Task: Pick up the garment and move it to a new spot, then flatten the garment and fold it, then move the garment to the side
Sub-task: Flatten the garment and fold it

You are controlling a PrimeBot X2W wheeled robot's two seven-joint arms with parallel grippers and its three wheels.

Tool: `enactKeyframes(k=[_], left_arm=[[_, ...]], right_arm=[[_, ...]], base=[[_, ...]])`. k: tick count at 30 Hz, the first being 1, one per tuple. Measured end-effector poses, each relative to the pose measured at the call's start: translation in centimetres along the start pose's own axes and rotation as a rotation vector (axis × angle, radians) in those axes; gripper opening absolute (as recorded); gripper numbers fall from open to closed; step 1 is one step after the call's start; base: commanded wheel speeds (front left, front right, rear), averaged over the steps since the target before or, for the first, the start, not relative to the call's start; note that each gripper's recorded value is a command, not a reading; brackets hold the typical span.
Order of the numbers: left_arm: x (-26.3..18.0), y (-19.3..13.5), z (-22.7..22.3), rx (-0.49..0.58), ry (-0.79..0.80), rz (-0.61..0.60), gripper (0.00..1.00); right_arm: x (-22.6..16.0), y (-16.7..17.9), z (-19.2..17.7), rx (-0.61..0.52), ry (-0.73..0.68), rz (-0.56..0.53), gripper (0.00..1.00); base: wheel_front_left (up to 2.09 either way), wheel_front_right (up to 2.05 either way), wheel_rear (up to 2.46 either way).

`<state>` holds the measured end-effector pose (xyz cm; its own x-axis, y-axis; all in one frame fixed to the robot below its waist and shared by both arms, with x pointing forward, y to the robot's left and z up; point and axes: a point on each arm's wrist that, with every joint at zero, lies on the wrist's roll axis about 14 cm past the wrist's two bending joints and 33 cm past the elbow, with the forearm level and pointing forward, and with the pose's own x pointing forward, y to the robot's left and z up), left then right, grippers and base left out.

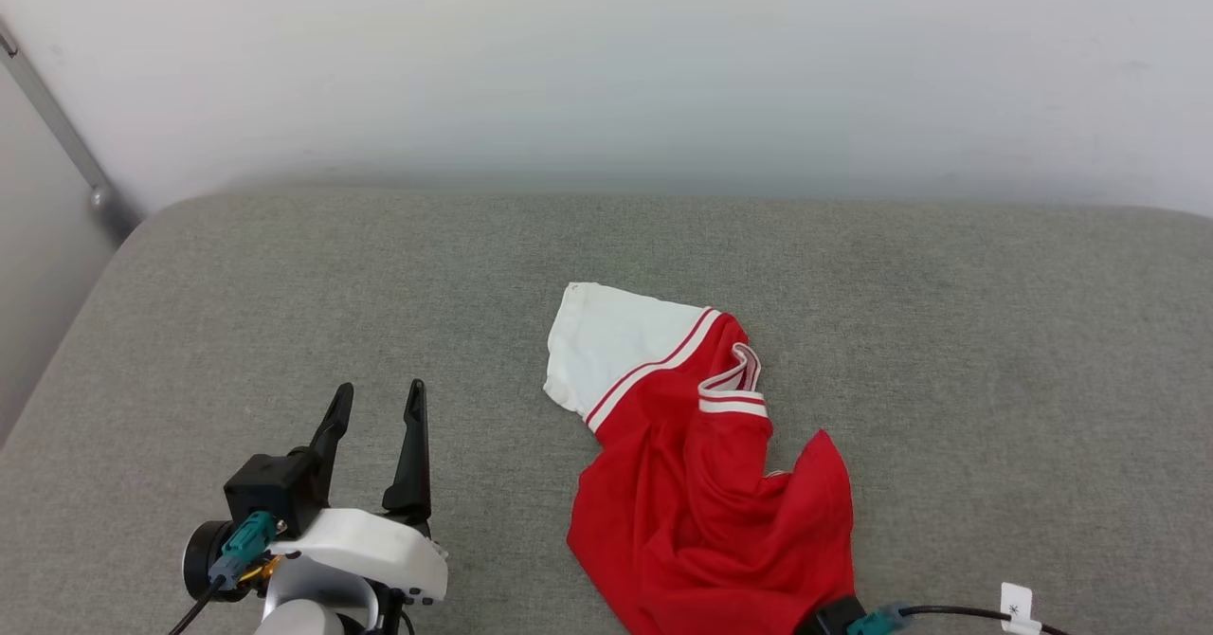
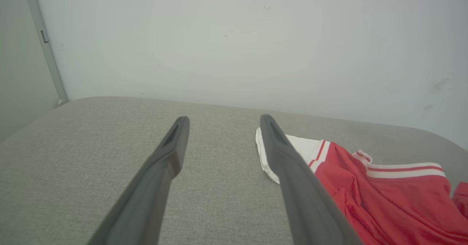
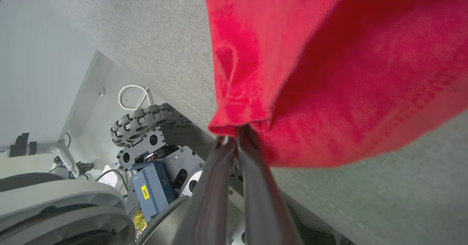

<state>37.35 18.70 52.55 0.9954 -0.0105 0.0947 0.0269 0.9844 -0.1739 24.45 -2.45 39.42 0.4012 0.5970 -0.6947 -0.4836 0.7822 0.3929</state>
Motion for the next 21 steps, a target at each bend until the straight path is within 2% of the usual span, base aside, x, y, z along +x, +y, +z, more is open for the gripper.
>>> enactKeyframes(k=[1,2,7,12,15,19,21], left_arm=[[0.0,-0.1,0.0,-0.001,0.002,-0.002,1.00],[0.0,-0.1,-0.1,0.000,0.004,-0.003,1.00],[-0.3,-0.1,-0.4,0.000,0.017,0.002,1.00],[-0.4,0.2,-0.3,0.008,0.021,0.005,1.00],[-0.5,0.3,-0.3,0.012,0.021,0.010,1.00],[-0.5,0.5,-0.2,0.011,0.020,0.017,1.00],[-0.5,0.7,-0.3,0.010,0.022,0.023,1.00]], right_arm=[[0.1,0.0,-0.6,0.004,0.011,-0.006,0.87],[0.2,0.0,-0.6,0.007,-0.007,-0.011,1.00],[-0.6,0.7,3.9,0.011,-0.243,-0.002,1.00],[-3.3,1.1,9.2,-0.025,-0.498,-0.005,1.00],[-5.0,0.2,11.7,-0.027,-0.613,-0.035,1.00],[-6.3,-3.2,13.6,-0.040,-0.651,-0.128,1.00],[-6.2,-5.8,13.8,-0.053,-0.586,-0.187,1.00]], base=[[0.00,0.00,0.00],[0.00,0.00,0.00],[0.00,0.00,0.00],[0.00,0.00,0.00],[0.00,0.00,0.00],[0.00,0.00,0.00],[0.00,0.00,0.00]])
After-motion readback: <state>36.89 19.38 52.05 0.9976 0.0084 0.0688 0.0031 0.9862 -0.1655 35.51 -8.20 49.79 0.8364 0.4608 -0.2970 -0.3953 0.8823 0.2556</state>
